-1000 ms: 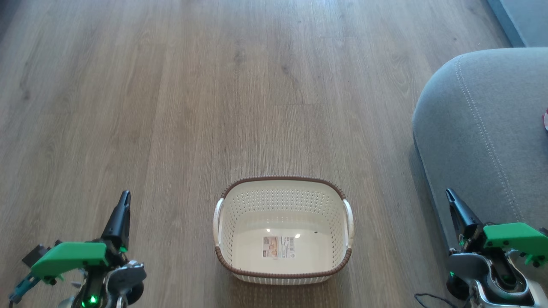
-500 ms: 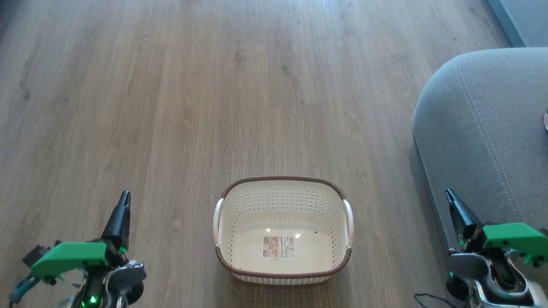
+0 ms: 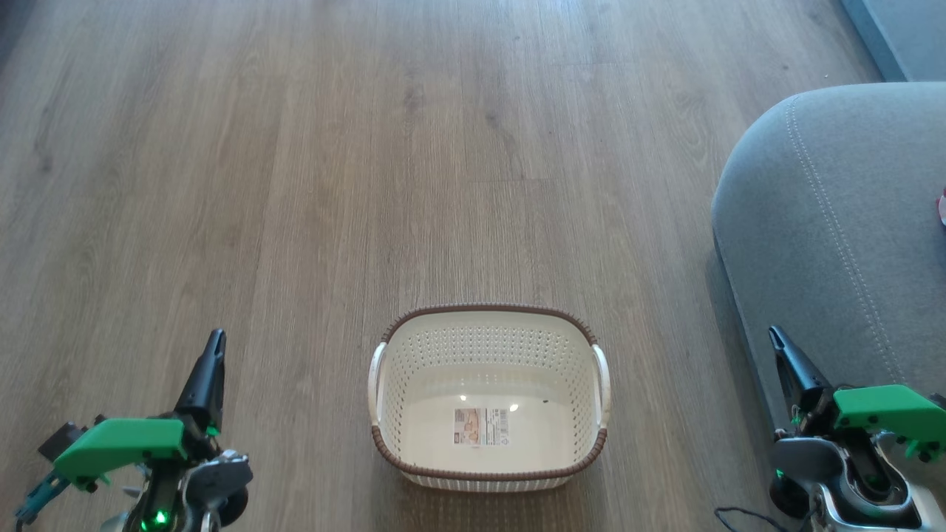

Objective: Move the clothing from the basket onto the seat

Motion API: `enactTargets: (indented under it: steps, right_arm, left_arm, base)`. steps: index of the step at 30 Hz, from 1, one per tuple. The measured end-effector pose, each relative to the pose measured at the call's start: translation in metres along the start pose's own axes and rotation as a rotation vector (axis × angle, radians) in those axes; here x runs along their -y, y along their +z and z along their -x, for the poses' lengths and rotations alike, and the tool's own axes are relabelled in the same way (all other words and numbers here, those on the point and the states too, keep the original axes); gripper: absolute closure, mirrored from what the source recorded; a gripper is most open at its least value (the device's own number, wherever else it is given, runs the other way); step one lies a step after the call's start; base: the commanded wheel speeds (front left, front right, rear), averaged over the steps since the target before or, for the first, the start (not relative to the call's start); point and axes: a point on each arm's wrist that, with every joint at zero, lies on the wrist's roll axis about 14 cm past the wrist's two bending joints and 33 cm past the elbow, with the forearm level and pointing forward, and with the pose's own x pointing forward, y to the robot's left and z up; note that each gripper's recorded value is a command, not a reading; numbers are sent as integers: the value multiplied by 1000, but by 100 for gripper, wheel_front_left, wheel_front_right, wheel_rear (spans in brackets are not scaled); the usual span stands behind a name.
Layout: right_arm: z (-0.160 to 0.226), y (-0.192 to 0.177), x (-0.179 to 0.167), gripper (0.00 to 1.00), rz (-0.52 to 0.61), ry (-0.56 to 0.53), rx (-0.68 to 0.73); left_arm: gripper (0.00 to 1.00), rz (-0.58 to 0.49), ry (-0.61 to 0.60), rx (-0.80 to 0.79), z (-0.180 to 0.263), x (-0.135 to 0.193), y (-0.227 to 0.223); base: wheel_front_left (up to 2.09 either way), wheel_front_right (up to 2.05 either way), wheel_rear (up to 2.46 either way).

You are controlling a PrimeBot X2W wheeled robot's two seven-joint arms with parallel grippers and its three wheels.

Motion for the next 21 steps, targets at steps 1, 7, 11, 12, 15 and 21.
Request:
enactTargets:
  steps: [1, 7, 11, 12, 15, 21]
  right_arm:
    - [0, 0, 0, 100, 0, 0, 0]
    - [0, 0, 0, 100, 0, 0, 0]
    - [0, 0, 0, 100, 0, 0, 0]
    - [0, 0, 0, 100, 0, 0, 0]
    - [0, 0, 0, 100, 0, 0, 0]
    - [0, 0, 0, 100, 0, 0, 1]
  left_arm:
    - [100, 0, 0, 0, 0, 0, 0]
    - [100, 0, 0, 0, 0, 0, 0]
    - [100, 0, 0, 0, 0, 0, 0]
    - [100, 0, 0, 0, 0, 0, 0]
    - [100, 0, 0, 0, 0, 0, 0]
    - [100, 0, 0, 0, 0, 0, 0]
  base:
    - [0, 0, 0]
    - [0, 0, 0]
    - [0, 0, 0]
    - [0, 0, 0]
    - [0, 0, 0]
    - [0, 0, 0]
